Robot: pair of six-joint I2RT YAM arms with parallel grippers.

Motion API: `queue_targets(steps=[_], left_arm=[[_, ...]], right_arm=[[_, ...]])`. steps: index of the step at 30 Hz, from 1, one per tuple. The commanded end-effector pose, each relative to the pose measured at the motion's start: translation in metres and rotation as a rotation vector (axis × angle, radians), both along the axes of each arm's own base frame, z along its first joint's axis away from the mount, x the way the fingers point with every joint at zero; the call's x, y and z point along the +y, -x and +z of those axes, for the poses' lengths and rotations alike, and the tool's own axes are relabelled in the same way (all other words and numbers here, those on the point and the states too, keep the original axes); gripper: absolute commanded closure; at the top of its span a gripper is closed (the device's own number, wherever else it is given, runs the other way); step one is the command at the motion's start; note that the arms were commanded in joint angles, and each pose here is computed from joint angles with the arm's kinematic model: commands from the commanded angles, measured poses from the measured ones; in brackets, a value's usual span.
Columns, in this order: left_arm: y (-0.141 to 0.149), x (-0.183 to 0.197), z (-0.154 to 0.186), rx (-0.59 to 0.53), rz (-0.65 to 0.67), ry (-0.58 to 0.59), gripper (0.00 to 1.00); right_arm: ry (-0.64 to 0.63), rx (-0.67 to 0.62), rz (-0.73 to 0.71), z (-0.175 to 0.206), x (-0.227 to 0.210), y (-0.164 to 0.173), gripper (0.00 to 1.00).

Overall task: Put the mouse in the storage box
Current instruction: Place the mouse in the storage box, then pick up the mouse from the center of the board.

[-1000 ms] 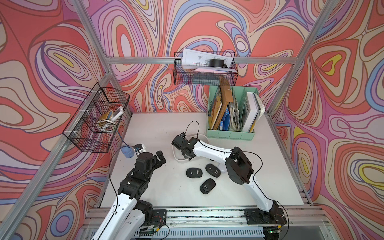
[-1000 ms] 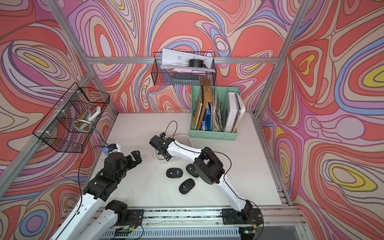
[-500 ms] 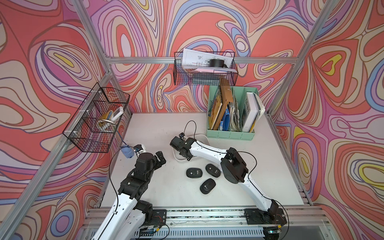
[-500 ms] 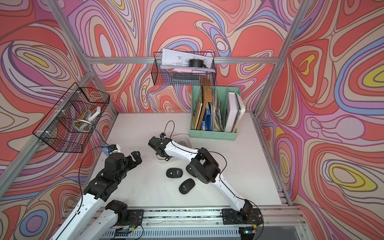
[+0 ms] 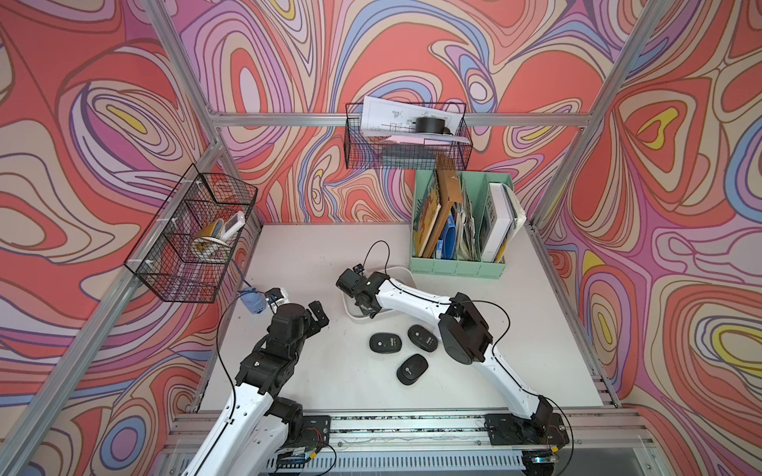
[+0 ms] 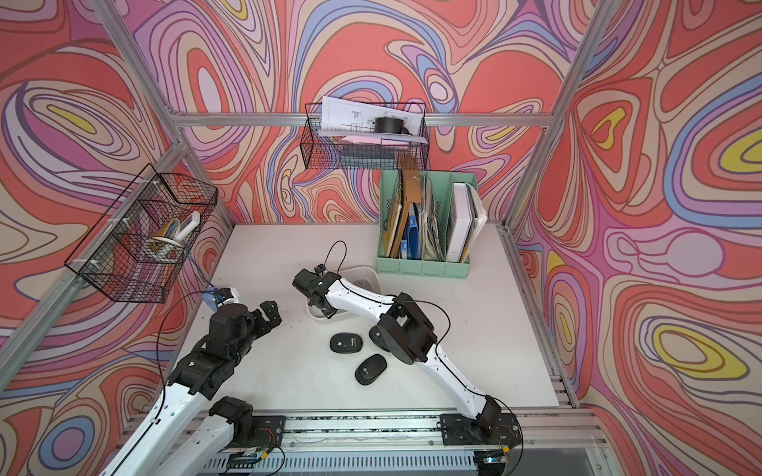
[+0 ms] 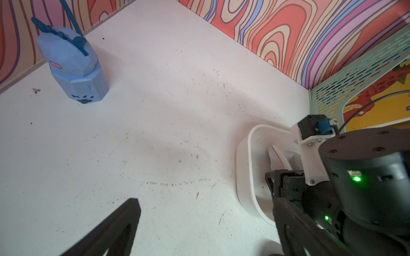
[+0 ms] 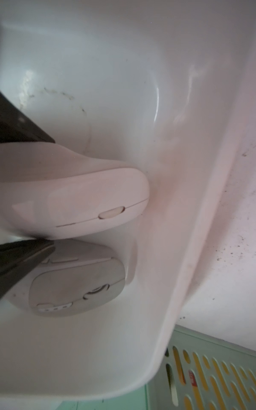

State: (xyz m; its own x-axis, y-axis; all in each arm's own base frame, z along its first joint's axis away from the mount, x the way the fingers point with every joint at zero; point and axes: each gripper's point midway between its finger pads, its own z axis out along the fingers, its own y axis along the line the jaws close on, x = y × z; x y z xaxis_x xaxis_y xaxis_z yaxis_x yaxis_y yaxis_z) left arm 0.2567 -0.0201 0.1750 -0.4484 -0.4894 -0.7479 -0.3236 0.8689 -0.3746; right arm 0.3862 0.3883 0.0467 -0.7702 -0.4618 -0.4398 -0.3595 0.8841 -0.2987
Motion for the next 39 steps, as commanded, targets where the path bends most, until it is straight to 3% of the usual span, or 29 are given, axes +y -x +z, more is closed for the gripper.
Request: queue_targets(steps=[1,5,8,14,17,21,24,27,31,39], left_arm=[[0.001,-0.002,-0.004,0.026,0.005,0.031,0.01],[-0.008,-0.023,0.000,0.010,-0.071,0.119,0.01],[-0.009,-0.025,0.002,0.029,-0.076,0.123,0.01],[-0.011,-0.050,0.009,0.089,-0.223,0.130,0.01],[-0.011,-0.081,0.004,0.179,-0.407,0.158,0.02],[0.000,-0.102,-0.020,0.385,-0.474,0.135,0.04],[0.014,-0.129,-0.026,0.438,-0.548,0.086,0.03],[0.034,-0.161,-0.035,0.512,-0.660,-0.003,0.03],[0.054,-0.193,-0.051,0.596,-0.708,-0.048,0.04],[0.040,-0.252,-0.056,0.577,-0.722,-0.044,0.05]], right_arm=[[-0.129,-0.043,-0.013,0.047,0.010,0.001,0.26],[-0.193,-0.097,-0.035,0.075,0.001,0.003,0.18],[-0.255,-0.128,-0.058,0.094,-0.012,0.007,0.18],[-0.338,-0.157,-0.136,0.115,-0.068,0.017,0.18],[-0.364,-0.138,-0.192,0.109,-0.103,0.022,0.18],[-0.415,-0.136,-0.340,0.097,-0.170,0.023,0.18],[-0.461,-0.122,-0.411,0.087,-0.208,0.024,0.17],[-0.409,-0.149,-0.466,0.081,-0.240,0.026,0.17],[-0.364,-0.177,-0.497,0.079,-0.267,0.030,0.17],[-0.322,-0.305,-0.548,0.091,-0.303,0.039,0.18]])
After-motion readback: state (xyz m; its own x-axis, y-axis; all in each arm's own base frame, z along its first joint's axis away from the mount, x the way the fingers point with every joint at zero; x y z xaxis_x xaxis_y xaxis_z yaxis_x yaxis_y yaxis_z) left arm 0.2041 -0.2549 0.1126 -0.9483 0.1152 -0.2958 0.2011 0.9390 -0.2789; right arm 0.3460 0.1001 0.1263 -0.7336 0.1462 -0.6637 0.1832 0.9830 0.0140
